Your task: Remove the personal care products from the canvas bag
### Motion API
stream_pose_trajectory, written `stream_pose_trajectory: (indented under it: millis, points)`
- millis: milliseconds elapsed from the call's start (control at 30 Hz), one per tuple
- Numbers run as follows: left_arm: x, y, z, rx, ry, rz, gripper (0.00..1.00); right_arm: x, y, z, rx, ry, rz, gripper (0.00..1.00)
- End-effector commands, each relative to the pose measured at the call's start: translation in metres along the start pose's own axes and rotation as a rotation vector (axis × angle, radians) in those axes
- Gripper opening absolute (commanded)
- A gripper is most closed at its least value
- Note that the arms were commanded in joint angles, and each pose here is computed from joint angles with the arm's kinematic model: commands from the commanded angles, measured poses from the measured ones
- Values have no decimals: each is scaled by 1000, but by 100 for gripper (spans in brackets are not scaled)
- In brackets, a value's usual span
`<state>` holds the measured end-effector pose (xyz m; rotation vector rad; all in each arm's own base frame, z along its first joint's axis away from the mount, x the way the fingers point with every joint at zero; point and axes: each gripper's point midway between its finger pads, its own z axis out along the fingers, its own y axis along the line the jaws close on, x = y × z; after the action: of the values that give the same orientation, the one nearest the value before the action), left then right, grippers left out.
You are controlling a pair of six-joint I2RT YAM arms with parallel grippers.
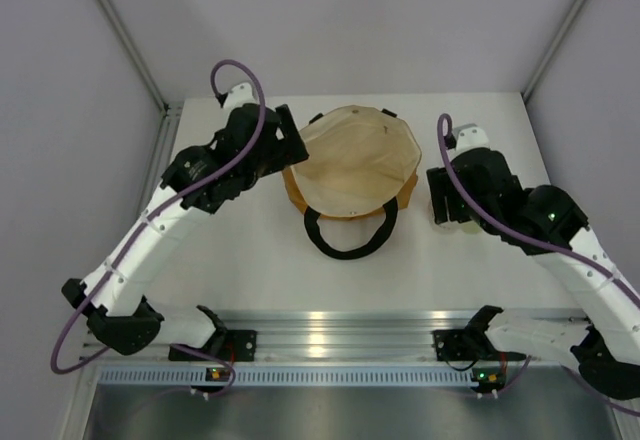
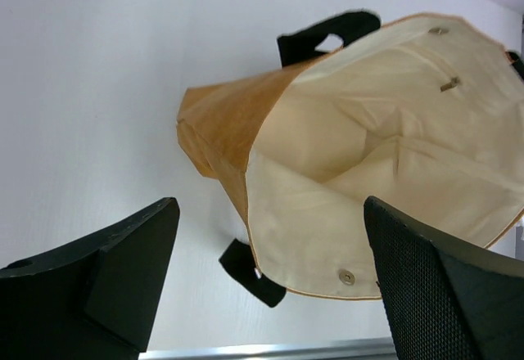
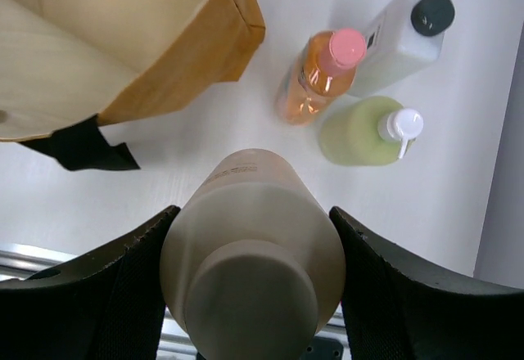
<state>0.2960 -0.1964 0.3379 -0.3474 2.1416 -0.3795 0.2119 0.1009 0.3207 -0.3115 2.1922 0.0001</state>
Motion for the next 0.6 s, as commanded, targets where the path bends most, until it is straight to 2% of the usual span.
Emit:
stream_pose_trajectory:
  millis: [0,67,267,400,567]
  points:
    - [-52,8,-35,0,-180,44,98,-14,-5,10,53,-148,123,0]
    - [-67,10,-46,-1,-228,55,98,-10,-3,15,42,-173,157,0]
    - [-86,14,-67,13,-288,58,98,34,9,55,10,-84,225,0]
    - [-90,22,-69,-20,-311,83,98,56,3,78,22,-89,312,0]
    - [-92,45,-62,-119,-340,83,98,77,0,98,58,-102,333,0]
